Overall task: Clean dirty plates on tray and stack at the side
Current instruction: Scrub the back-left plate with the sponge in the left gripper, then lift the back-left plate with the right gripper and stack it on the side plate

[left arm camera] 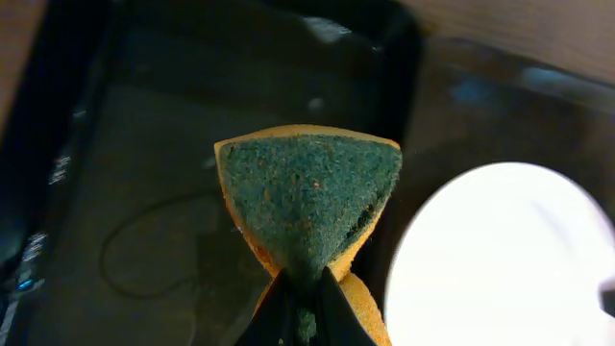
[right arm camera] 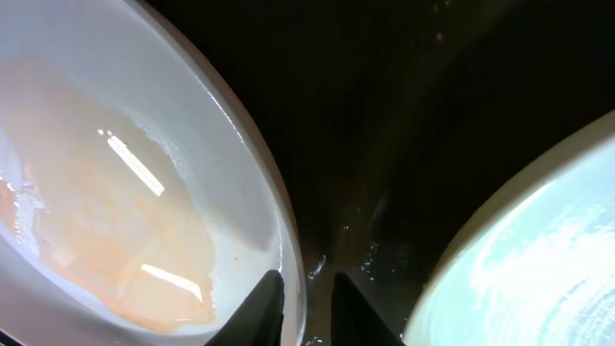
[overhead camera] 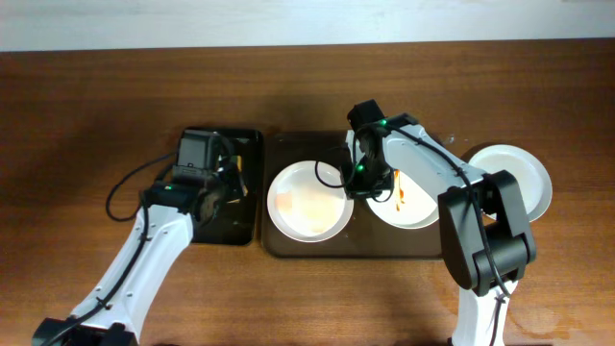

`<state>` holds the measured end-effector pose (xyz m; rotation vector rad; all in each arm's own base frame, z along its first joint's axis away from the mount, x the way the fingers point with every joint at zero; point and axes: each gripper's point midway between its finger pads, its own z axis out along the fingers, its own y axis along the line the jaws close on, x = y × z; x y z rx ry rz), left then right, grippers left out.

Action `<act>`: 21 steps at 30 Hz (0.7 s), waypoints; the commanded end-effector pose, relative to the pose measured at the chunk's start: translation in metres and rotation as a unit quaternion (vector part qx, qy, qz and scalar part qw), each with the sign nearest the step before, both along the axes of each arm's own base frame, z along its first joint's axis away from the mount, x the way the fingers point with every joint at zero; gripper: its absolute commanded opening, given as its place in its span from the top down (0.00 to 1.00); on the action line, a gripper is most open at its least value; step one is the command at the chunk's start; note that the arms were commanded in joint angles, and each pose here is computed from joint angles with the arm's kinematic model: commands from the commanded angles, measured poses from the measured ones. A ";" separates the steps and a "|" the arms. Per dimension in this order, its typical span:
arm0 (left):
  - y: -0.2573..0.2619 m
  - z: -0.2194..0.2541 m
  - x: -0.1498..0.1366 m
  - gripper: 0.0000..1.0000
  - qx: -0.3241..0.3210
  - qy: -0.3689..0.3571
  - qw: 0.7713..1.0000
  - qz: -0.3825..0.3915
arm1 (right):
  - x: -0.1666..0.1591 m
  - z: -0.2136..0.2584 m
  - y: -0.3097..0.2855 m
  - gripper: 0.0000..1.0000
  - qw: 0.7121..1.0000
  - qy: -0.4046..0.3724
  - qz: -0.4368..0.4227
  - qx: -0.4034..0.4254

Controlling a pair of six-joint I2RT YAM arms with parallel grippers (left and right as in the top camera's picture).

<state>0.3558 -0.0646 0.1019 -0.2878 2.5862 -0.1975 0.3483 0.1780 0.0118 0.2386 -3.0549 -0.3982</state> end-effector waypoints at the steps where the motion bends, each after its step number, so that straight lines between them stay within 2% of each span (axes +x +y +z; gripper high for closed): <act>1: 0.008 -0.011 -0.004 1.00 0.016 0.020 1.000 0.003 | -0.015 -0.018 0.002 0.81 1.000 0.013 0.007 -0.010; 2: 0.008 -0.013 -0.004 1.00 0.016 0.022 1.000 0.003 | -0.017 -0.022 0.002 0.82 1.000 0.016 -0.003 -0.010; 3: 0.008 -0.016 -0.004 1.00 0.017 0.026 1.000 0.003 | -0.016 -0.024 0.002 0.91 1.000 0.014 -0.008 -0.010; 4: 0.008 -0.016 -0.004 1.00 0.017 0.027 0.999 0.003 | -0.015 -0.024 0.002 0.96 1.000 0.012 -0.008 -0.008; 8: 0.008 -0.018 -0.005 1.00 0.017 0.031 0.999 0.003 | -0.005 -0.013 0.005 0.96 1.000 -0.005 -0.009 -0.002; 11: 0.009 -0.018 -0.006 1.00 0.018 0.032 0.999 0.003 | 0.015 0.020 0.007 0.96 0.999 -0.051 -0.012 0.001; 16: 0.010 -0.018 -0.005 1.00 0.022 0.031 0.999 0.006 | 0.047 0.095 -0.023 0.96 0.979 -0.186 -0.033 -0.071; 21: 0.013 -0.028 -0.003 1.00 0.055 0.038 0.997 -0.032 | 0.047 0.135 -0.056 0.96 0.957 -0.244 -0.054 -0.144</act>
